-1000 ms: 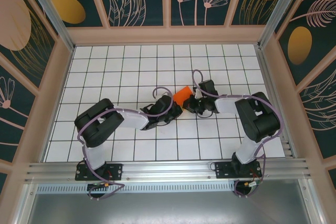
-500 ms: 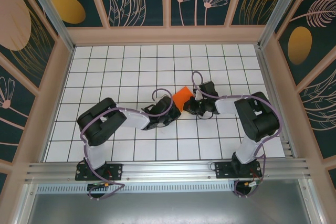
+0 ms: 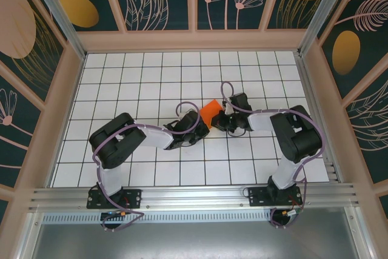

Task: Fold a paper plane with a square sheet of paper (pick it up from the middle)
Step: First fold in half a square sheet of paper at the center of the table.

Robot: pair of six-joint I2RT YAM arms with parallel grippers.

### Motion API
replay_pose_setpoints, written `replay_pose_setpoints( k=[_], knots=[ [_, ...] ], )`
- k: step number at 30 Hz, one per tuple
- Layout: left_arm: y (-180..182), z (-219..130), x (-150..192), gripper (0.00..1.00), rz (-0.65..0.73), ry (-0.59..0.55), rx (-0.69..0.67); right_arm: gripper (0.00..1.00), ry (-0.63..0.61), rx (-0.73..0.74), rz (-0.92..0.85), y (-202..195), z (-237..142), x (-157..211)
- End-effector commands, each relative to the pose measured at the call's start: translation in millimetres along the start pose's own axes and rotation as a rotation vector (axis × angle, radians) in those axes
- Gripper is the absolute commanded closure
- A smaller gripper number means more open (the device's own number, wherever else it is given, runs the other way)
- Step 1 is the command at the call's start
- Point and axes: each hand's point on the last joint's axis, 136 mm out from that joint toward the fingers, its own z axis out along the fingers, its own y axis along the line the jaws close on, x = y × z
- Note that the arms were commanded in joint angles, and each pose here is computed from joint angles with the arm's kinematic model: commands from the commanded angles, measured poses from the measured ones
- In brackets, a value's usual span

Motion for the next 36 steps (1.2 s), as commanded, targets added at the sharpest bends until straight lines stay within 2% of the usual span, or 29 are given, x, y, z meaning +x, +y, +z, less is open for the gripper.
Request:
replay_pose_setpoints(
  k=[1,11,18,36],
  knots=[
    [-21.8,-7.9,-9.3,1.00,0.022,-0.027,0.060,1.00,0.013,0.018,-0.012,-6.4,5.5,-2.4],
    [0.3,-2.1,-12.8,1.00,0.011,-0.048,-0.024,1.00,0.022,0.034,-0.004,-11.3,5.3,1.5],
    [-27.1,-12.1,-19.1,1.00,0.038,-0.071,0.083,1.00,0.023,0.026,-0.012,-8.4,4.6,0.6],
    [20.4,6.5,-4.2,1.00,-0.027,-0.011,-0.090,1.00,-0.010,-0.060,-0.082,15.9,-3.6,-3.0]
  ],
)
